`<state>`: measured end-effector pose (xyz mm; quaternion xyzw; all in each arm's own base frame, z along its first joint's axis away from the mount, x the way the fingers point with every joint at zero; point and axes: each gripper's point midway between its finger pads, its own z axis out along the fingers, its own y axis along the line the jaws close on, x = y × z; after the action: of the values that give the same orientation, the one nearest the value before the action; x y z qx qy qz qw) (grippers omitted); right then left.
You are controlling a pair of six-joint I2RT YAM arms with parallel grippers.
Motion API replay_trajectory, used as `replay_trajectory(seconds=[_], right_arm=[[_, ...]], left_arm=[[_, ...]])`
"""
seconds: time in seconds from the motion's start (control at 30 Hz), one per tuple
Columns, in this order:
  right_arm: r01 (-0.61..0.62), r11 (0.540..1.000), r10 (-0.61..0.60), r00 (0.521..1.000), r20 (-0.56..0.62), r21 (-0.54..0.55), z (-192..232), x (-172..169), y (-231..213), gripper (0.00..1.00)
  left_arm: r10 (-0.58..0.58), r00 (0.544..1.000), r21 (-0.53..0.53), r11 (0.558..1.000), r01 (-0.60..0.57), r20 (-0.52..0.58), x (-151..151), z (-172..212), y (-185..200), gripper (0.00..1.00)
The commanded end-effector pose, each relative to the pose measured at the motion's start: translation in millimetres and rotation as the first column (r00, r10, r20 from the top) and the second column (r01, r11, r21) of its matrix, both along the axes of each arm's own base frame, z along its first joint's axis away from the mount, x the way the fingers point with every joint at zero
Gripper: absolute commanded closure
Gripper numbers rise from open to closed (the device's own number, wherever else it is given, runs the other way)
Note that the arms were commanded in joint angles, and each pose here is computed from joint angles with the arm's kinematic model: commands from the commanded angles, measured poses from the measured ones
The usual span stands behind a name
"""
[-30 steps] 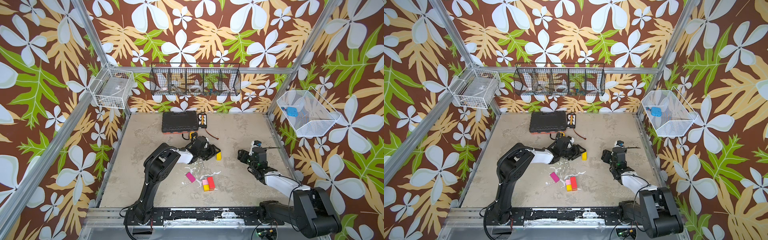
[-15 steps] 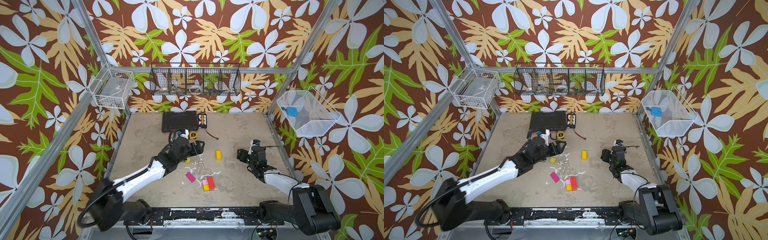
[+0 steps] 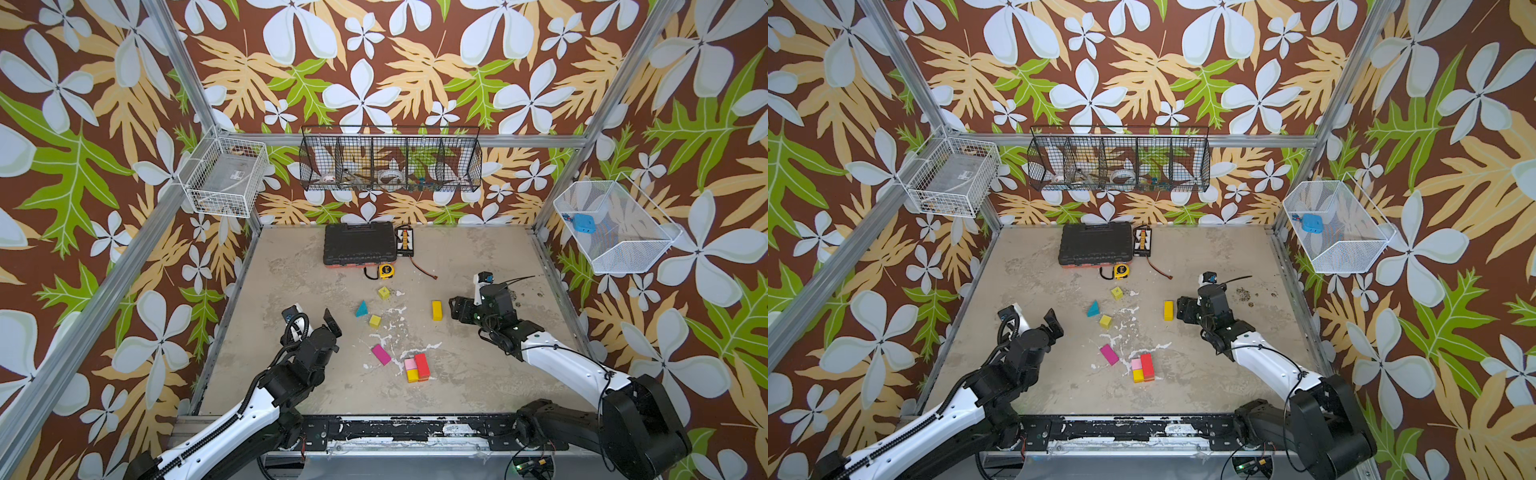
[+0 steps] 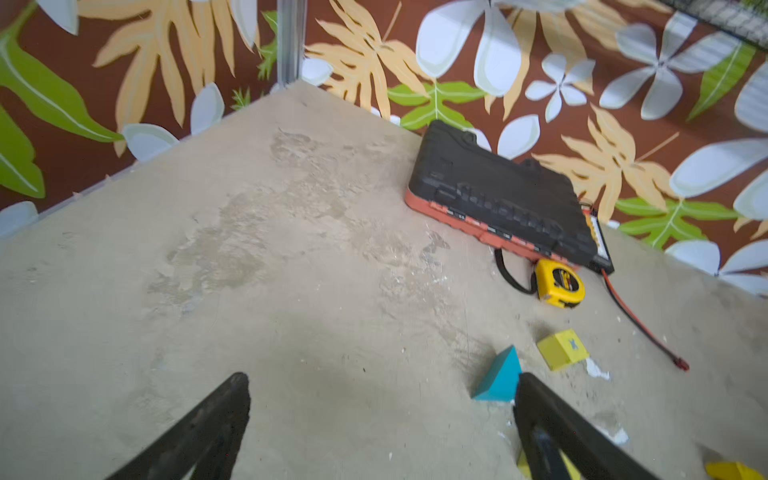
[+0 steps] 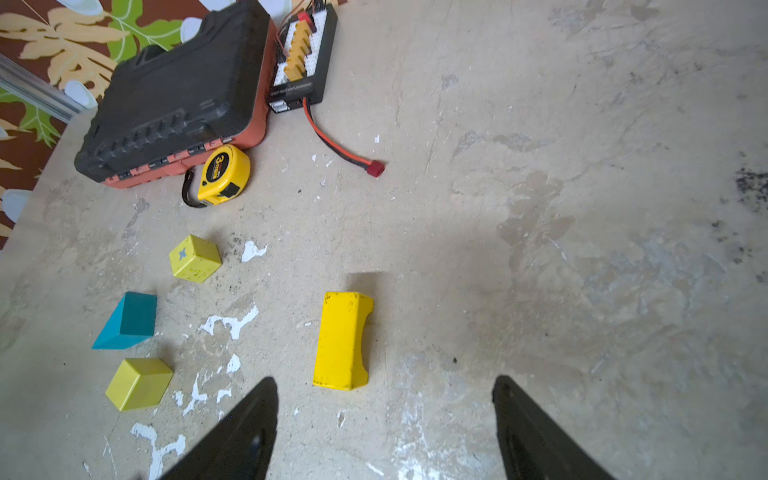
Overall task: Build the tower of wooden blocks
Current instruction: 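Lower the open right gripper over the yellow arch while the left arm draws back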
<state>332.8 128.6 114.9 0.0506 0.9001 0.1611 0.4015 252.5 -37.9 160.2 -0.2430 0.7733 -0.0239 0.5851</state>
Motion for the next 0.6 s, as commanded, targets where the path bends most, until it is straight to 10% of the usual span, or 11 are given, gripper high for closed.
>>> replay_trajectory(seconds=[0.0, 0.57], right_arm=[[0.004, 0.999, -0.005, 0.999, -0.045, -0.034, -8.0, -1.7, 3.7, 0.20], [-0.070, 0.980, 0.036, 0.983, -0.180, -0.187, -50.9, 17.7, 43.3, 0.30]], left_arm=[[0.066, 0.997, -0.006, 0.998, -0.066, 0.050, -2.4, 4.9, 11.9, 0.00], [0.038, 0.999, 0.033, 0.999, -0.038, -0.004, 7.2, -3.6, -0.2, 0.00]])
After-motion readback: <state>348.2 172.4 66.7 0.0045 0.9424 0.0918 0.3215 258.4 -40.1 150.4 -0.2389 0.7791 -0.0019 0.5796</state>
